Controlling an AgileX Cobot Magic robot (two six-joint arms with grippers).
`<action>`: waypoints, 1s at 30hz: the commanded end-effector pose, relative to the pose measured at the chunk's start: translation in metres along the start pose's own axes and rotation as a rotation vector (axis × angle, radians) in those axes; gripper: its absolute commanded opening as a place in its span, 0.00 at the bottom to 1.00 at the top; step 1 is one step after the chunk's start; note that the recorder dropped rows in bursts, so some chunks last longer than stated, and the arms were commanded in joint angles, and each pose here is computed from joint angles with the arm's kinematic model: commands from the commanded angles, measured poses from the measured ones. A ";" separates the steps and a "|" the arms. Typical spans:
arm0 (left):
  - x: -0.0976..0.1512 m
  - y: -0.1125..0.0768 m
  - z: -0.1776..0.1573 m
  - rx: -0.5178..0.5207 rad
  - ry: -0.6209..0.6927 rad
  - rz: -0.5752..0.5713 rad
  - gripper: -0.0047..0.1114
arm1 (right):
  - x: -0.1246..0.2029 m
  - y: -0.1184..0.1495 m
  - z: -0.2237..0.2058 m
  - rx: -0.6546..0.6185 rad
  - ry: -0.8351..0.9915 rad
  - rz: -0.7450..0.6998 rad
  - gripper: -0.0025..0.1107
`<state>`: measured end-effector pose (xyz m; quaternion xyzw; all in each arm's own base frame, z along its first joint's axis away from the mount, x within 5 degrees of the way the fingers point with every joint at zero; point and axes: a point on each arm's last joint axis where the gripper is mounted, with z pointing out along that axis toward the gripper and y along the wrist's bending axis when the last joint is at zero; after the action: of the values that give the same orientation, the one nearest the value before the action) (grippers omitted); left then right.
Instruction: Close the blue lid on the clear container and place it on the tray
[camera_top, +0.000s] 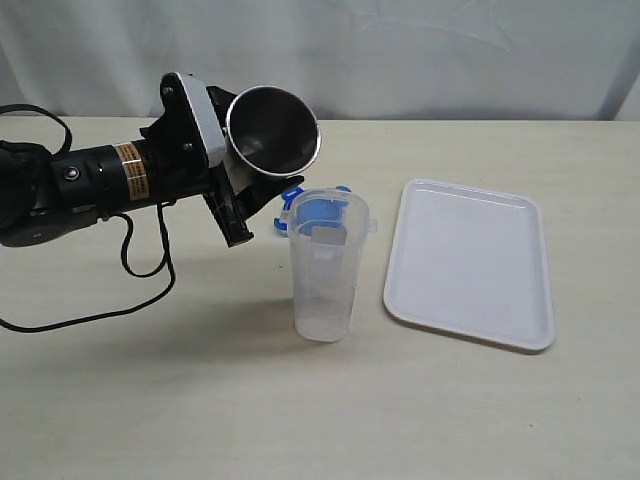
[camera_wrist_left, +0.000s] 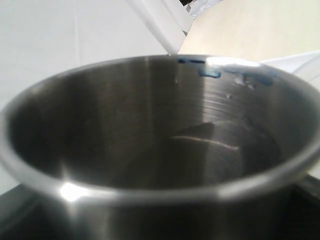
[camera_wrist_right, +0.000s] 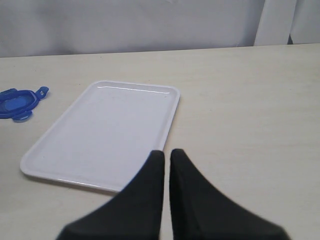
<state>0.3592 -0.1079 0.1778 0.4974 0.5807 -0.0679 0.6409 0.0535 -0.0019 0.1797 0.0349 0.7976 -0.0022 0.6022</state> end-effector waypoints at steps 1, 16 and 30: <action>-0.013 0.004 -0.001 -0.035 -0.079 0.000 0.04 | -0.002 0.000 -0.001 0.004 -0.022 -0.004 0.06; -0.015 0.004 -0.001 -0.034 -0.097 0.058 0.04 | -0.002 0.000 -0.001 0.004 -0.022 -0.004 0.06; -0.015 0.004 -0.001 -0.038 -0.094 0.093 0.04 | -0.002 0.000 -0.001 0.004 -0.022 -0.004 0.06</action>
<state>0.3584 -0.1095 0.1798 0.5146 0.5552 -0.0528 0.6512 0.0535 -0.0019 0.1797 0.0349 0.7976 -0.0022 0.6022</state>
